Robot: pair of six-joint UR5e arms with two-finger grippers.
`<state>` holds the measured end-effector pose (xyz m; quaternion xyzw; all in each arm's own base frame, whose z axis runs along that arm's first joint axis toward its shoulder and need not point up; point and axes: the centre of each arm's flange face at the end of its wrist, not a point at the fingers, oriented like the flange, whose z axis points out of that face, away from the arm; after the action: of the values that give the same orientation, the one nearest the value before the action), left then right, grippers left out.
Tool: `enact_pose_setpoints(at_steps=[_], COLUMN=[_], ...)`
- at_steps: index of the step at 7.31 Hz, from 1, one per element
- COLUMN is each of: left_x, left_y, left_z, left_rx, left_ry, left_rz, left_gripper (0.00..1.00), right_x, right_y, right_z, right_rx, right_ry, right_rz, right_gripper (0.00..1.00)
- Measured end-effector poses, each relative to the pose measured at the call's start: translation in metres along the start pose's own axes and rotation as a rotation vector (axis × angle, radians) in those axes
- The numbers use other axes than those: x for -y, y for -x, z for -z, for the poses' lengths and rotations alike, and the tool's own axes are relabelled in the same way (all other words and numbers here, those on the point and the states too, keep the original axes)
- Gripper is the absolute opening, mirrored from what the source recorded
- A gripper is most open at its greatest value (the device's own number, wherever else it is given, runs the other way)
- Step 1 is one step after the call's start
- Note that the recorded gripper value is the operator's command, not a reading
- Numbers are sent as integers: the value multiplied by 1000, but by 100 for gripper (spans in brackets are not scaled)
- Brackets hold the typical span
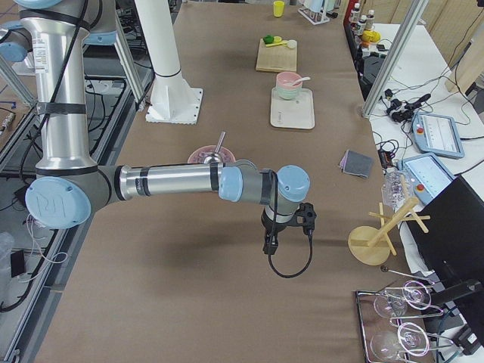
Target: Stack pink bowl on green and place spoon
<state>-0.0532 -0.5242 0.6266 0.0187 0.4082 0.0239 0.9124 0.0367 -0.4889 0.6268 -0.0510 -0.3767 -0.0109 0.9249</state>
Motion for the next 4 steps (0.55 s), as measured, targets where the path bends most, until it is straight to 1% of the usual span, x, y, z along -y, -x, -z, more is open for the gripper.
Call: enact_pose_setpoints(at_steps=[4], left_x=[1], left_y=[0], left_z=[-1], left_rx=[0], left_ry=[2], left_rz=[-3], left_gripper=[99], right_x=[0], right_y=[2], right_z=[2], right_rx=[-1], right_ry=[-5], right_rz=[4], right_gripper=[100])
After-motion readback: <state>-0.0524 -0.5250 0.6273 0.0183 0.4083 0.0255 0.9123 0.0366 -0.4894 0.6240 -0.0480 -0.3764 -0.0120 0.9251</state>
